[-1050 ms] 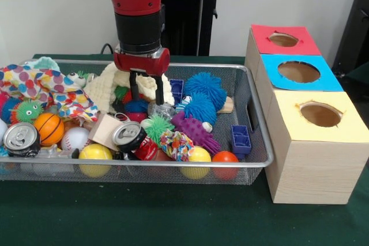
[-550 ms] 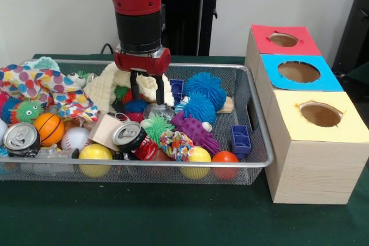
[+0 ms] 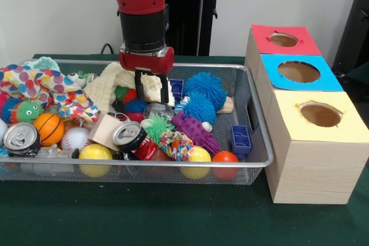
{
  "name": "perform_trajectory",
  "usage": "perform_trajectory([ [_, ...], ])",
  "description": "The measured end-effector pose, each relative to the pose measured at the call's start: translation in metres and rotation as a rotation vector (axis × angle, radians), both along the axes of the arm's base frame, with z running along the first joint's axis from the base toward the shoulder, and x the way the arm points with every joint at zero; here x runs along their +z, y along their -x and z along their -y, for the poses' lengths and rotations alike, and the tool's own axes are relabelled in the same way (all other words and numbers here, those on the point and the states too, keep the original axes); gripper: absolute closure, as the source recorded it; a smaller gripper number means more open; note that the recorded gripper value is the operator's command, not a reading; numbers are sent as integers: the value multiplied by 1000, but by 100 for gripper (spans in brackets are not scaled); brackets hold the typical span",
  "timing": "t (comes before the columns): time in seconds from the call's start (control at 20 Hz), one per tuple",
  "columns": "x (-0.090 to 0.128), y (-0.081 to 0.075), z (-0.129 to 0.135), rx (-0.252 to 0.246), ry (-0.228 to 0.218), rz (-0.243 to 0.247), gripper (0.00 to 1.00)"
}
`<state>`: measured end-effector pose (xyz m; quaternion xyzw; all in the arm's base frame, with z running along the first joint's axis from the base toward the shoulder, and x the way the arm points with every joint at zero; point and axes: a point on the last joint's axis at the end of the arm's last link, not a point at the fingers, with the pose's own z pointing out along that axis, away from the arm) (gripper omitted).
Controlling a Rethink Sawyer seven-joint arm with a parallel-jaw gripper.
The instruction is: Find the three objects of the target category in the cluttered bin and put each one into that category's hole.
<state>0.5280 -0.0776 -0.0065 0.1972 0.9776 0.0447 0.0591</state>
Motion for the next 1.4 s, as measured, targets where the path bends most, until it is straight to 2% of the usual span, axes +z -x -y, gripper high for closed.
perform_trajectory([
  [0.3, -4, 3, -7, 3, -10, 23, 0],
  [0.75, -11, -6, -23, 13, -18, 121, 0],
  [0.95, -14, -8, -28, 19, -19, 149, 0],
  [1.15, -18, -6, -32, 25, -9, 170, 0],
  [1.4, -24, 4, -37, 57, 34, 155, 0],
])
